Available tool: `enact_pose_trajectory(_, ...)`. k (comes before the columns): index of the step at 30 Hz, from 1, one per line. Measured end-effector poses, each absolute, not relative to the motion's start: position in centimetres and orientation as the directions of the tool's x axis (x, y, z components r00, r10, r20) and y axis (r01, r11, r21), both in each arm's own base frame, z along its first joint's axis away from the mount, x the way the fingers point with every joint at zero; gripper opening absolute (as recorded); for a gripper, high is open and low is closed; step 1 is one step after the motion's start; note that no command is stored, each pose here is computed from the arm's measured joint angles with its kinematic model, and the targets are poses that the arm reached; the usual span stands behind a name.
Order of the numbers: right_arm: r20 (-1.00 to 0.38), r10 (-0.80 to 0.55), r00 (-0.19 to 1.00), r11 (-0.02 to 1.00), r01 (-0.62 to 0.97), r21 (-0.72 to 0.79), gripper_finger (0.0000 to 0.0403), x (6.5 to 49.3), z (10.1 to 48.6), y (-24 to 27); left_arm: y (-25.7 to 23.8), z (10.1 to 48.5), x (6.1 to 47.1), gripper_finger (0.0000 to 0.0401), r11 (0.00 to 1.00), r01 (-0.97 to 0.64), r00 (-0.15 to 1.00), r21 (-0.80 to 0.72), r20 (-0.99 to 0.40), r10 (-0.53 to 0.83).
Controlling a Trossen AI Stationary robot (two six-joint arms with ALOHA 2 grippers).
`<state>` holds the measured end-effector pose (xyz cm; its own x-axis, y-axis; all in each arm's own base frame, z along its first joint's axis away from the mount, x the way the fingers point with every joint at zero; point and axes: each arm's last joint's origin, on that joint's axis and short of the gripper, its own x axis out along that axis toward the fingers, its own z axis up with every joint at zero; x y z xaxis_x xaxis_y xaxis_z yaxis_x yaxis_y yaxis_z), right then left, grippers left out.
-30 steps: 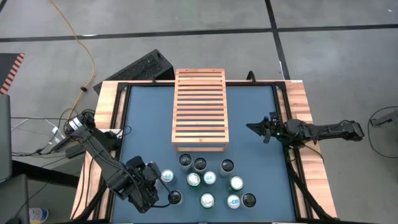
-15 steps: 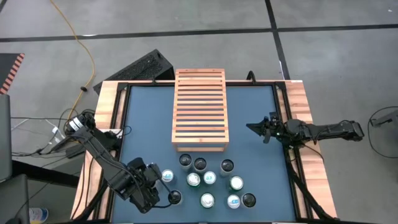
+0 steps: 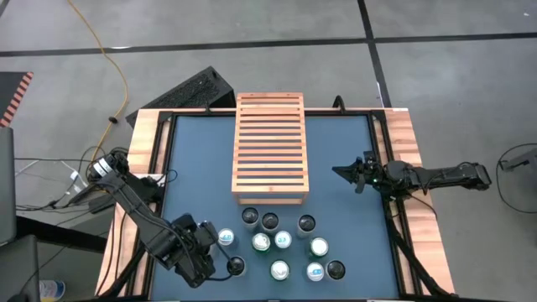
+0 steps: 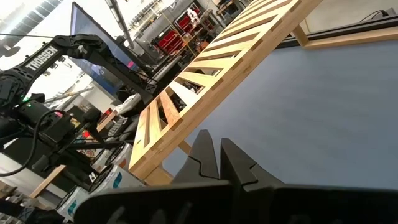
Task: Place canned beverage on shelf
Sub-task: Put the white yellow soda can on the shelf
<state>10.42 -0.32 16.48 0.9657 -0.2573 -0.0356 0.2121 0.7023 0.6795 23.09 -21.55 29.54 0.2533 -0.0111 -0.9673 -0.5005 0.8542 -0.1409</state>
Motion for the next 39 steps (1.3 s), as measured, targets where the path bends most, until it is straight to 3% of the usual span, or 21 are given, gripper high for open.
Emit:
enact_pose_trajectory(32, -0.035, -0.257, 0.966, 0.702, 0.212, 0.680, 0.0000, 10.4, 16.5, -0.3, -20.2, 28.8, 24.2, 0.0302, 0.850, -0.512, 0.227, -0.125, -0.974, -0.007)
enact_pose_trajectory(39, -0.035, -0.257, 0.966, 0.702, 0.212, 0.680, 0.0000, 10.4, 16.5, -0.3, -20.1, 28.8, 24.2, 0.0260, 0.861, -0.493, 0.222, -0.123, -0.975, -0.012)
